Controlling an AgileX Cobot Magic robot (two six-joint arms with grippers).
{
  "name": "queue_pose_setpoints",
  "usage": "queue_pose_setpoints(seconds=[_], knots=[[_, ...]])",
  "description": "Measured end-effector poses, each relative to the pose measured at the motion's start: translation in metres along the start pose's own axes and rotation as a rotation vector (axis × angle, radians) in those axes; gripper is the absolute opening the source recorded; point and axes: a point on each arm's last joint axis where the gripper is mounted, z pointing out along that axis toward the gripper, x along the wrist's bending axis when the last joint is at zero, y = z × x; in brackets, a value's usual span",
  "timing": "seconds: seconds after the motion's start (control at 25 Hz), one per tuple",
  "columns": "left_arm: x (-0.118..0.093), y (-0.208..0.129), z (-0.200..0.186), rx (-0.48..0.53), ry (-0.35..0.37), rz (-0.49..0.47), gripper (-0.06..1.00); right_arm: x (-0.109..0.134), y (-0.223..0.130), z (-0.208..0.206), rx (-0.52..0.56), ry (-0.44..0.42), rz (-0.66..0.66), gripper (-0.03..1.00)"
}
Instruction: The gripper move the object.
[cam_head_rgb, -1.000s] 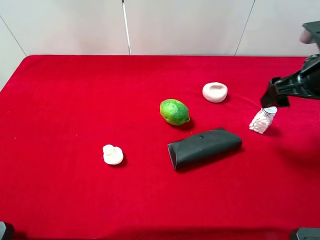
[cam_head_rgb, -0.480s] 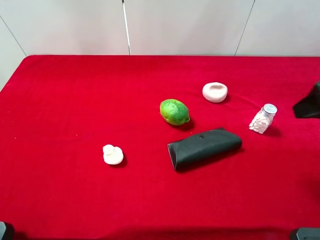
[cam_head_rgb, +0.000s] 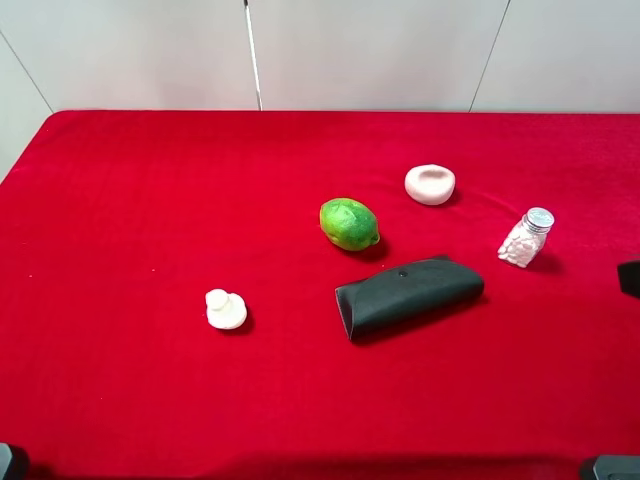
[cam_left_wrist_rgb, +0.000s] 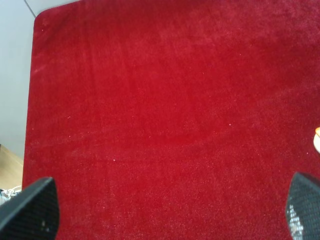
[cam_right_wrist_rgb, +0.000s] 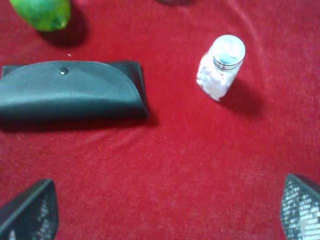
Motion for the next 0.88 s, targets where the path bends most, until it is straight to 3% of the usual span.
queue_pose_setpoints(seconds=[0.64,0.88], knots=[[0.000,0.000,0.000,0.000,0.000,0.000,0.88,0.012,-0.040,-0.039,-0.347,-0.047,-0.075,0.69],[0.000,0.000,0.000,0.000,0.000,0.000,0.88,0.015,-0.048,-0.046,-0.417,-0.058,-0.087,0.69]])
